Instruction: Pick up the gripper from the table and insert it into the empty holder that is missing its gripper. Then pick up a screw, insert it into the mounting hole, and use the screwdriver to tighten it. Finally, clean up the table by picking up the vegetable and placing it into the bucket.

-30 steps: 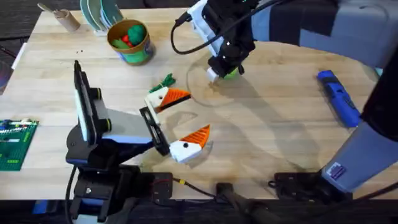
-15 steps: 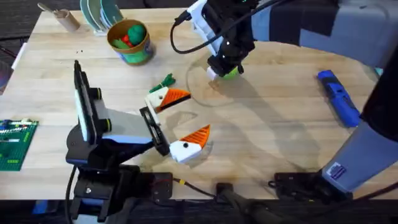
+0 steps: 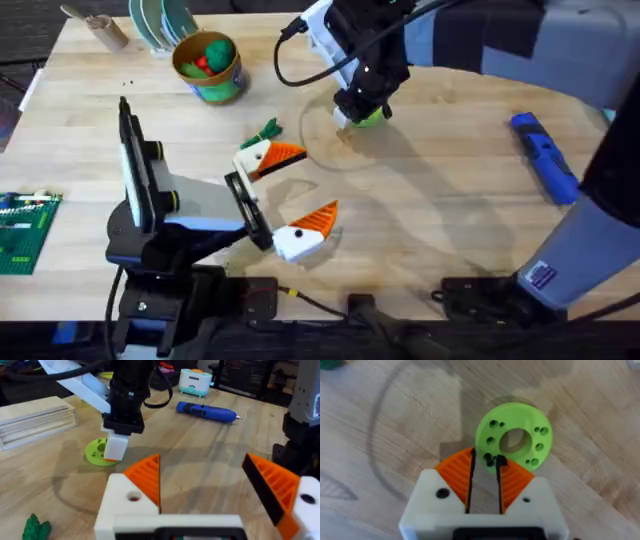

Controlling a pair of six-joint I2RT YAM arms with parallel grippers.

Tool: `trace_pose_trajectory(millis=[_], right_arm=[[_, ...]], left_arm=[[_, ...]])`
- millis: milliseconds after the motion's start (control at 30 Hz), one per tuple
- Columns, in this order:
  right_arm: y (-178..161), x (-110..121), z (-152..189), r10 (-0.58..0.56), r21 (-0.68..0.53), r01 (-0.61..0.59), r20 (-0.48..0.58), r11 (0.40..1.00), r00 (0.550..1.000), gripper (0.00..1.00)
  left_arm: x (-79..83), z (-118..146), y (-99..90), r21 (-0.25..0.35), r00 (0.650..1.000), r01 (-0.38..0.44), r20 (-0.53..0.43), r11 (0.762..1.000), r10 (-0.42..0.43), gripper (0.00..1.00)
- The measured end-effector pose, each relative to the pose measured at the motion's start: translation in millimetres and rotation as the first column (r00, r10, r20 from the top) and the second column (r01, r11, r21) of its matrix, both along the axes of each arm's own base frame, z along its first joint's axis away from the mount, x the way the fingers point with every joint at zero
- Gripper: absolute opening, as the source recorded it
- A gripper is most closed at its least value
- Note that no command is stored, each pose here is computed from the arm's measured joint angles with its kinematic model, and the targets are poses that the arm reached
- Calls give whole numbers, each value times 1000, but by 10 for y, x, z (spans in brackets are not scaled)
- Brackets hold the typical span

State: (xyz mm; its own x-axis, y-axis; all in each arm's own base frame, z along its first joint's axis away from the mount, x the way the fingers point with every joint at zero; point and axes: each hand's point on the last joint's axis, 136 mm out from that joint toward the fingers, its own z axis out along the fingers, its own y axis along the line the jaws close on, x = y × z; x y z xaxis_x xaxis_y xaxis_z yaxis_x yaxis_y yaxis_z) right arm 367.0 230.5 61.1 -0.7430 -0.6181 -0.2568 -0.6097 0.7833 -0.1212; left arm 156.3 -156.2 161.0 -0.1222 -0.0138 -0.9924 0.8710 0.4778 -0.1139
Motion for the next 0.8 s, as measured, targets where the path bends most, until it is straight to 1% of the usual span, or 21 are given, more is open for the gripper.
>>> trace_pose_trajectory(millis=[233,533,800], right_arm=[[-7,-11,-4,0,-3,0,-5,1000,1000,315],[-8,-11,-4,0,-3,0,-5,1000,1000,264],[-8,-12,-6,0,-4,0,-6,1000,1000,262]], left_arm=[[0,0,0,0,1000,0,0,1000,0,993],[0,0,0,0,1000,0,0,1000,0,993],[0,0,0,0,1000,0,0,1000,0,993]])
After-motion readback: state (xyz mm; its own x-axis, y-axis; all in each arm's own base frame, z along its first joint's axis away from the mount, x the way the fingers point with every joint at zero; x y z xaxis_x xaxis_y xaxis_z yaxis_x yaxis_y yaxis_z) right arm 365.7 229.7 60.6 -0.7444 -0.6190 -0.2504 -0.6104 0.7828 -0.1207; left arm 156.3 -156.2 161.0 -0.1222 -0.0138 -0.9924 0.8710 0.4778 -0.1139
